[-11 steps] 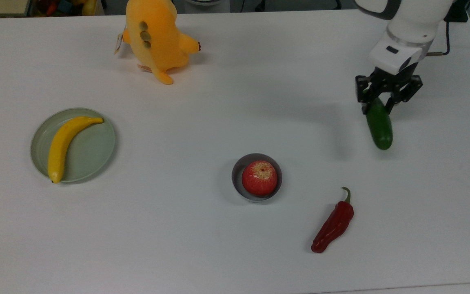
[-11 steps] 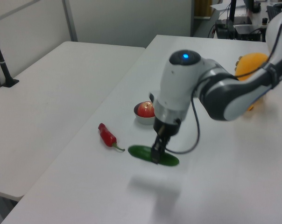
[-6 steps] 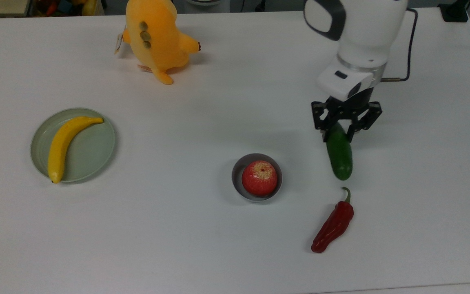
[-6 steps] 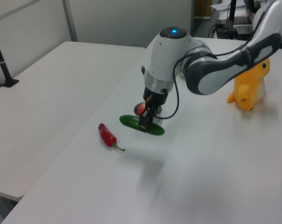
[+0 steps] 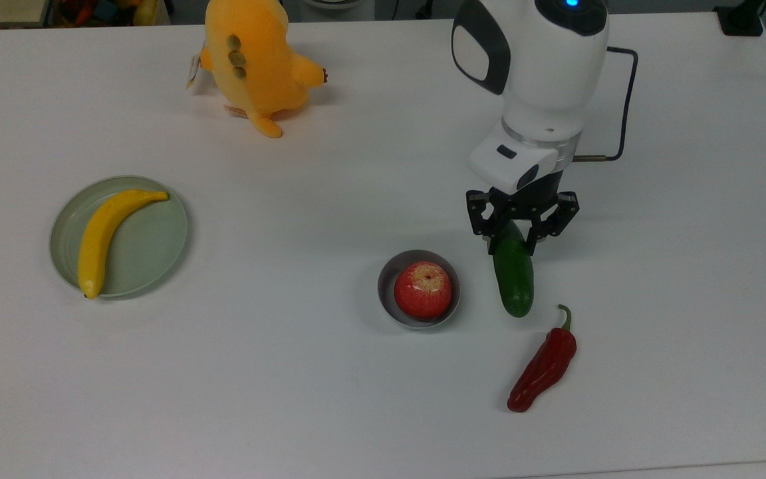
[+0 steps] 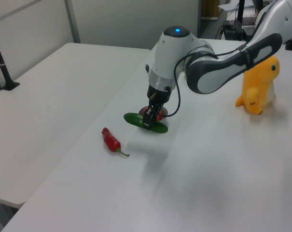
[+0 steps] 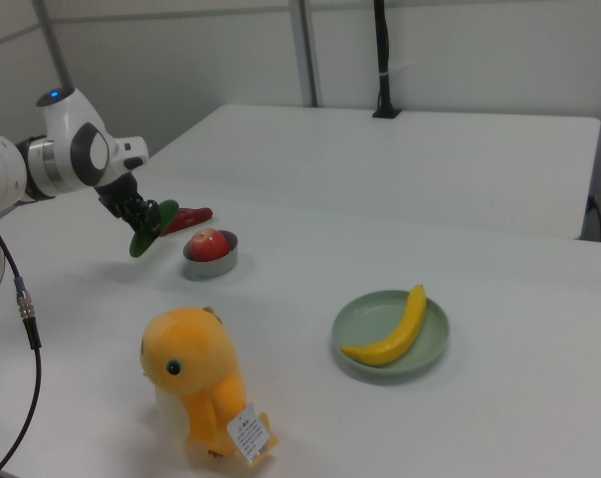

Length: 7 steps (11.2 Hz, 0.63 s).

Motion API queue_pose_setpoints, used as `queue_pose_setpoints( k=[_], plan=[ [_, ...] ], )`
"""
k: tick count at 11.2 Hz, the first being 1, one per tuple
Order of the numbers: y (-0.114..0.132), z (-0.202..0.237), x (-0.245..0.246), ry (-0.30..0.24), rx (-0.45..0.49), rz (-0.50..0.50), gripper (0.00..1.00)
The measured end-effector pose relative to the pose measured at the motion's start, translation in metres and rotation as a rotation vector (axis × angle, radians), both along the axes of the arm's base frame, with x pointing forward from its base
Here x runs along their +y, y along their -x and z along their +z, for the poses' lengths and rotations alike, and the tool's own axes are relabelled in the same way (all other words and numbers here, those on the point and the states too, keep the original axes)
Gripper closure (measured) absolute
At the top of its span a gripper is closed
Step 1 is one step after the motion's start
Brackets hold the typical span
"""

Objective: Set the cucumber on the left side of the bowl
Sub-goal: 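Carry the cucumber toward the metal bowl holding the apple, then lower the cucumber beside the bowl and open the gripper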

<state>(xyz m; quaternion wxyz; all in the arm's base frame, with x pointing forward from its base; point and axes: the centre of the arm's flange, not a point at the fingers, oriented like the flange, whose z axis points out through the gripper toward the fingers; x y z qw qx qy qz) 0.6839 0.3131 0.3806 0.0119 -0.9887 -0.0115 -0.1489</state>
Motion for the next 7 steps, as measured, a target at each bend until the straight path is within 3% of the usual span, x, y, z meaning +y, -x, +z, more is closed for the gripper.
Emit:
queue_pose_setpoints(
  k=[4,7],
  plan=[
    [-0.006,-0.049,0.007,-0.025,-0.005,0.015,0.49],
    [-0.009,-0.06,0.01,-0.043,-0.023,0.021,0.49]
  ],
)
